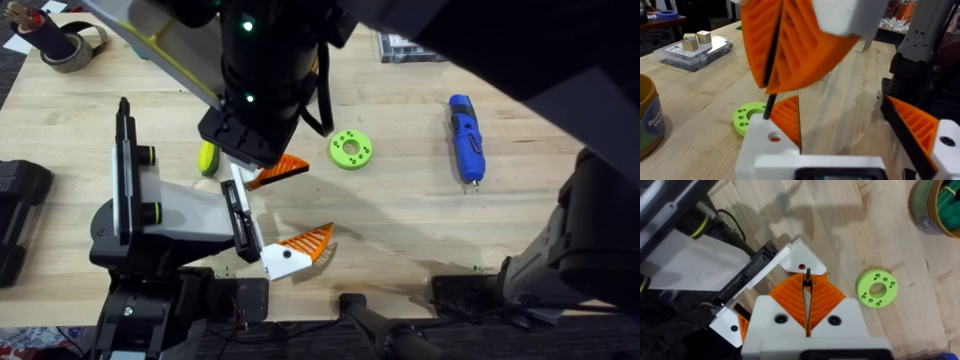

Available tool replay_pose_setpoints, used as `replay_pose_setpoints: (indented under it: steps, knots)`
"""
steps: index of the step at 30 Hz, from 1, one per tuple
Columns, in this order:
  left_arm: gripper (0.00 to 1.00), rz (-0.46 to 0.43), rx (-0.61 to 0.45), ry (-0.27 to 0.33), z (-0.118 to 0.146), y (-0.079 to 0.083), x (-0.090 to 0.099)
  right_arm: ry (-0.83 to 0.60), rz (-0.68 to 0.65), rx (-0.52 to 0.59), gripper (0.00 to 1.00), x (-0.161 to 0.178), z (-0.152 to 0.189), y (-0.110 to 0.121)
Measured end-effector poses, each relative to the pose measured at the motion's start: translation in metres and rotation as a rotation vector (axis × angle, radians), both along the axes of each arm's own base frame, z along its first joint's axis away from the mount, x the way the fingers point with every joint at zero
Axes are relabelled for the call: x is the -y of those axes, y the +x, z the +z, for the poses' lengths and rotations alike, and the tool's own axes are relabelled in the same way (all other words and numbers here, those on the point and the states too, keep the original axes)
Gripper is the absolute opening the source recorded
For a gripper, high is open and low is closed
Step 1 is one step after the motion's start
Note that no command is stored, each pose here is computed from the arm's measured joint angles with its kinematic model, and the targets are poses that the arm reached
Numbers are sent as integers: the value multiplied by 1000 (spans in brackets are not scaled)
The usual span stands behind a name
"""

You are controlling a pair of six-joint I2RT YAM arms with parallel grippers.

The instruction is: Pick up the gripper from the table and insert it into the empty holder that is missing its gripper. Then pick up a screw, insert it into the mounting hole, and use the screwdriver to tighten it. Finally, clean up the table by picking up the vegetable and placing it into the bucket.

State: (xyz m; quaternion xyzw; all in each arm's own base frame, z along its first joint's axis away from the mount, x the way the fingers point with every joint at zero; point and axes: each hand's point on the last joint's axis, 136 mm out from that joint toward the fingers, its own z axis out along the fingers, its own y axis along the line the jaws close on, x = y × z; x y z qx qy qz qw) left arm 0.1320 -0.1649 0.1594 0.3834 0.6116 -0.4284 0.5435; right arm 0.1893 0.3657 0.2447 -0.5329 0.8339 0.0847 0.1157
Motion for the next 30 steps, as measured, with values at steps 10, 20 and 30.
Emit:
replay_pose_setpoints:
  steps: [10, 20, 30]
  knots:
    - [987, 0, -3, 0, 0, 0, 0, -6, 3, -2, 14, 1, 0, -1]
    - [986, 0, -3, 0, 0, 0, 0, -52, 101, -1, 14, 8, -3, -11]
    - [986, 0, -3, 0, 0, 0, 0, -27, 149, 24, 14, -2, -1, -13]
